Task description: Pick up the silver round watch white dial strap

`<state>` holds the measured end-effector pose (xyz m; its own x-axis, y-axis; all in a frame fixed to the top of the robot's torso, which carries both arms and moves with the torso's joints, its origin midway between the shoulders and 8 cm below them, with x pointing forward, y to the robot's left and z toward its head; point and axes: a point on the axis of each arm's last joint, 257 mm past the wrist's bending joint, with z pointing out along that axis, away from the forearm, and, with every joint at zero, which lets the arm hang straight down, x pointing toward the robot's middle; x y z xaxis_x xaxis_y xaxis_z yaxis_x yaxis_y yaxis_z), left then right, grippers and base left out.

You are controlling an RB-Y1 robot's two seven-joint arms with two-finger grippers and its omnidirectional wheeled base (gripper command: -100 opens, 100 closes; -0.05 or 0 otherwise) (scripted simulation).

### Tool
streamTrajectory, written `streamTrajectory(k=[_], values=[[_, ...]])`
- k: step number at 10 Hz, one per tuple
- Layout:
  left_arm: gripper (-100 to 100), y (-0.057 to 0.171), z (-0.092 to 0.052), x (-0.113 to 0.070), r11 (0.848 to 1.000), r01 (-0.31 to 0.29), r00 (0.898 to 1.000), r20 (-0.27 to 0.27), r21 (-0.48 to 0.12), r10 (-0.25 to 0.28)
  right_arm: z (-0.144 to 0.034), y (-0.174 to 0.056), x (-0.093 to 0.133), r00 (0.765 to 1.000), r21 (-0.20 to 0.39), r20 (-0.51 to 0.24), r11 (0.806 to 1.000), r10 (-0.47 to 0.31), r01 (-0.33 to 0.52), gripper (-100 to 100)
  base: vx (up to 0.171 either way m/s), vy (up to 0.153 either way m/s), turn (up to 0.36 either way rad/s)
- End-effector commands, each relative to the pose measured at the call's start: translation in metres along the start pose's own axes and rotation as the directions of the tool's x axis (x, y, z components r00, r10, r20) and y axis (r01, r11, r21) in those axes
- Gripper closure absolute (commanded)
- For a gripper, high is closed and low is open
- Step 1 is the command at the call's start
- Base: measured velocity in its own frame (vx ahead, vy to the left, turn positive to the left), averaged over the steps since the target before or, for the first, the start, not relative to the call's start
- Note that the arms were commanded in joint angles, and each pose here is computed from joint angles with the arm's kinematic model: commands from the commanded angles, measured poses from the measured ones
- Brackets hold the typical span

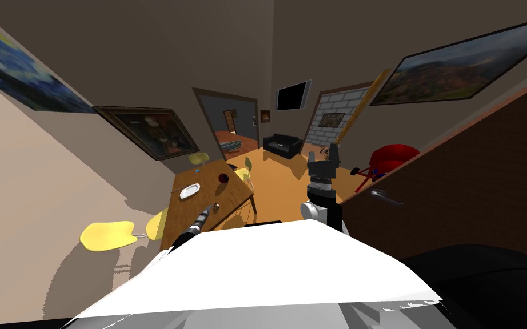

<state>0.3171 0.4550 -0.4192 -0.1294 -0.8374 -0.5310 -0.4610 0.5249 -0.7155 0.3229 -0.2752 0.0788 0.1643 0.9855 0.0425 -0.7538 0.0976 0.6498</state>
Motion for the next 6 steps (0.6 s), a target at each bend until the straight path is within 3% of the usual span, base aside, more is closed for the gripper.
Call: streamTrajectory(k=[1, 3, 4, 6], values=[[-100, 0.012, 0.004, -0.003, 0.999, -0.017, 1.0, -0.006, -0.03, 0.017, 0.0, 0.0, 0.0, 1.0, 0.0, 0.0, 1.0, 0.0, 0.0, 0, 0.027, -0.036, -0.035], [-100, 0.048, 0.004, -0.007, 0.989, -0.081, 0.996, -0.032, -0.124, 0.078, 0.0, 0.0, 0.0, 1.0, 0.0, 0.0, 1.0, 0.0, 0.0, 0, 0.032, -0.044, -0.104], [-100, 0.05, 0.003, -0.007, 0.988, -0.081, 0.996, -0.033, -0.128, 0.078, 0.0, 0.0, 0.0, 1.0, 0.0, 0.0, 1.0, 0.0, 0.0, 0, 0.041, -0.04, -0.05], [-100, 0.08, 0.002, -0.013, 0.967, -0.143, 0.989, -0.06, -0.21, 0.134, 0.0, 0.0, 0.0, 1.0, 0.0, 0.0, 1.0, 0.0, 0.0, 0, 0.046, -0.038, -0.108]])
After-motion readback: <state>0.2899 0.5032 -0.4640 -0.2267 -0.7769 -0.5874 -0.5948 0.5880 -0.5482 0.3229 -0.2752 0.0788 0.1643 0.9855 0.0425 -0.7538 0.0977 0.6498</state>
